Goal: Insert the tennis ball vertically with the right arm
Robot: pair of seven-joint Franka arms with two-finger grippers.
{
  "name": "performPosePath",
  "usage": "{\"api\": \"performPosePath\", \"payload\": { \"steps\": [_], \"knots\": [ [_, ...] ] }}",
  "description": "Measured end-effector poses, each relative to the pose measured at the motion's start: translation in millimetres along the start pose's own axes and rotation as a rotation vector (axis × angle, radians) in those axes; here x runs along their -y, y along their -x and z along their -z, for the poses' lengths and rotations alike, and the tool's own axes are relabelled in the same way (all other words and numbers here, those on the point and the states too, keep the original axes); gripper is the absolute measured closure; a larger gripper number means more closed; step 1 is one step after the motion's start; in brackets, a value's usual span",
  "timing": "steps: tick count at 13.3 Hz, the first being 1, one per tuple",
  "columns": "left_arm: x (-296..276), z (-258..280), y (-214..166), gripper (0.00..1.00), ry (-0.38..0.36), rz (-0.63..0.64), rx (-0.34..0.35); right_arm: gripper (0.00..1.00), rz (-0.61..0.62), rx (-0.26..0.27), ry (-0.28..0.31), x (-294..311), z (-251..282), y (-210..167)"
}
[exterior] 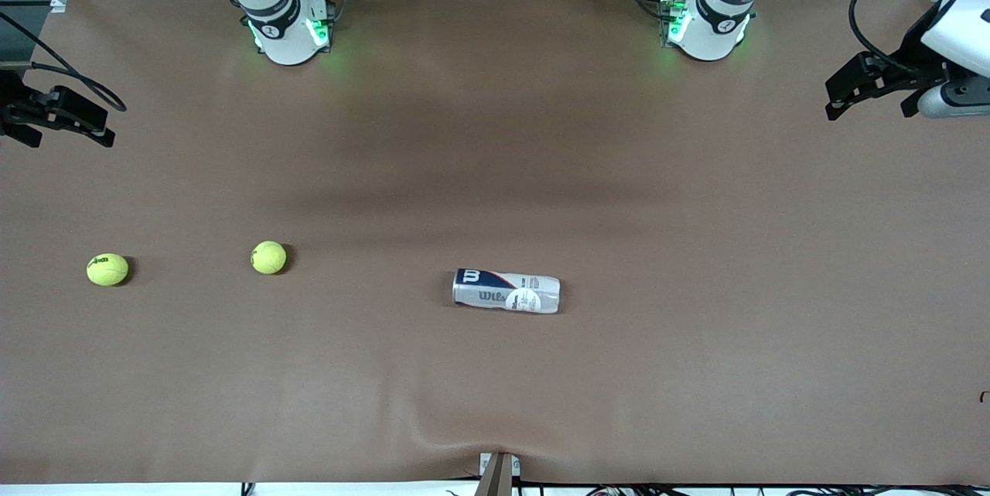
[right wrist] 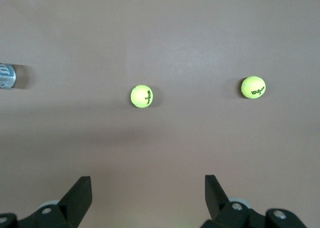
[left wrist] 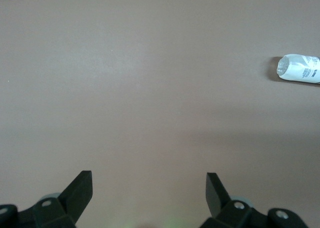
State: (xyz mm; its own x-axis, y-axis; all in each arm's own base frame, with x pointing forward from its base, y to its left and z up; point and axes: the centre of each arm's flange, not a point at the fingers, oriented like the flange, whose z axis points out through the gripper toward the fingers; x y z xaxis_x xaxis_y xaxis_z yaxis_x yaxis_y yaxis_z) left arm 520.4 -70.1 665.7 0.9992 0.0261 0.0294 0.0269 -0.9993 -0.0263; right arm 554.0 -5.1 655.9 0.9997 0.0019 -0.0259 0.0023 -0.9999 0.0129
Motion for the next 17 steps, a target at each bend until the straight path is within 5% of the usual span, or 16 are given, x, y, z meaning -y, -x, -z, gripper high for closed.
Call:
{"api": "performPosePath", "payload": {
  "steps": [17],
  "knots": [
    [9.4, -4.4, 3.8, 0.00, -0.007, 0.017, 0.048, 0.00, 0.000, 0.001, 0.000, 0.2, -0.1, 0.1]
  ]
}}
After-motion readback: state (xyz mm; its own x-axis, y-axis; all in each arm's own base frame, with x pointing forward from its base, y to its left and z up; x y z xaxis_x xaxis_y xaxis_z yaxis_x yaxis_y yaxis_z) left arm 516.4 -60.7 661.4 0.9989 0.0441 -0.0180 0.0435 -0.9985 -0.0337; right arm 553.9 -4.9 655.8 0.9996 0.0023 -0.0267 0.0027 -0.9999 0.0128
